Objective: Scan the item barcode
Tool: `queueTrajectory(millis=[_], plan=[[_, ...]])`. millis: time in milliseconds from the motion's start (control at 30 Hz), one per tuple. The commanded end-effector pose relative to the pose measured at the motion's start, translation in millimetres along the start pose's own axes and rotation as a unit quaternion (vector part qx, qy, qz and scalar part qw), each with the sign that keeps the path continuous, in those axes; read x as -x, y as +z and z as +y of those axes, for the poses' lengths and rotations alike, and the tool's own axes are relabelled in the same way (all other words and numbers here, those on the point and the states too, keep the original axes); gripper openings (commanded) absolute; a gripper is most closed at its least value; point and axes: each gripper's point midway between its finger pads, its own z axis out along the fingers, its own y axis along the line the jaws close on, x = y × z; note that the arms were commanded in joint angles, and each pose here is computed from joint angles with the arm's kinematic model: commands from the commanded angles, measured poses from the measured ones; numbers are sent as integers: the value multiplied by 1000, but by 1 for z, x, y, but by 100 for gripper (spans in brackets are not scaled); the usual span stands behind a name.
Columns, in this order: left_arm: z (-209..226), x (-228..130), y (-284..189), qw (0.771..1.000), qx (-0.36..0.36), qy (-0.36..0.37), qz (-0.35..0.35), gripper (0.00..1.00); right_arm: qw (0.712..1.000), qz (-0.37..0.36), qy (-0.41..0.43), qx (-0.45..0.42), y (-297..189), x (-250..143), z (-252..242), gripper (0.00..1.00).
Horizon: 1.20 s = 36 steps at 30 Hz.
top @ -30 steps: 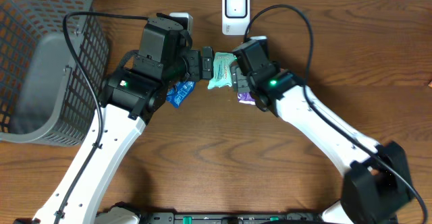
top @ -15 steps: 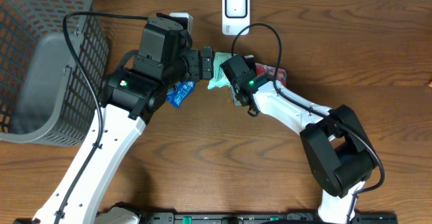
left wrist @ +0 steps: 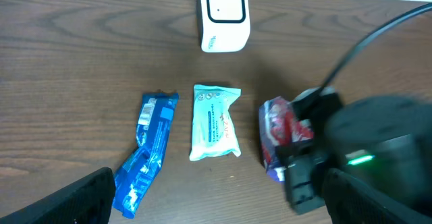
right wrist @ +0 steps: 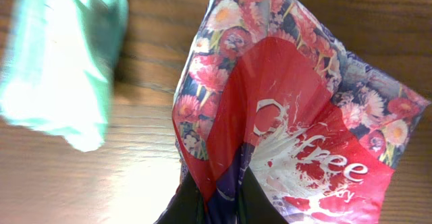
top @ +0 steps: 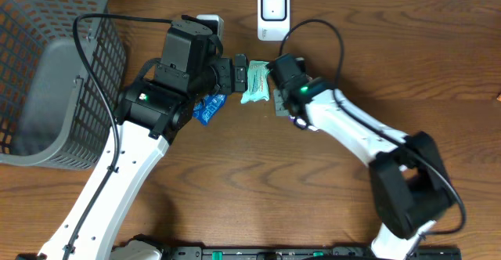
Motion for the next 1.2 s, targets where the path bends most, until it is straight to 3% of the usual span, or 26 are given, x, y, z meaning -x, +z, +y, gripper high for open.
queueTrajectory(millis=[0,133,300,433,600,667,833,1000,1100,1167], plan=[[1,7,-3,1000,5,-3,-9,98,992,-24,52,108,-45,32,4,1],[1,7,-3,1000,5,-3,-9,98,971,4,99,218,-63,40,-6,1],[1,7,-3,1000,5,-3,-9,98,914,41,139,380,-83,45,-18,1],[1,7,-3,1000,5,-3,-9,98,847,60,164,501,-97,45,-31,1],[1,7,-3,1000,5,-3,-9,98,738,90,173,646,-109,31,-29,1],[1,7,-3,1000,5,-3,-9,98,714,103,179,669,-103,24,-27,1],[1,7,-3,1000,5,-3,-9,98,721,125,214,648,-65,13,-34,1],[1,7,-3,1000,5,-3,-9,98,818,154,286,475,4,-13,-74,1],[1,7,-3,1000,5,-3,-9,98,849,163,304,400,22,-27,-99,4],[1,7,-3,1000,5,-3,-9,98,856,161,304,385,22,-31,-111,13]])
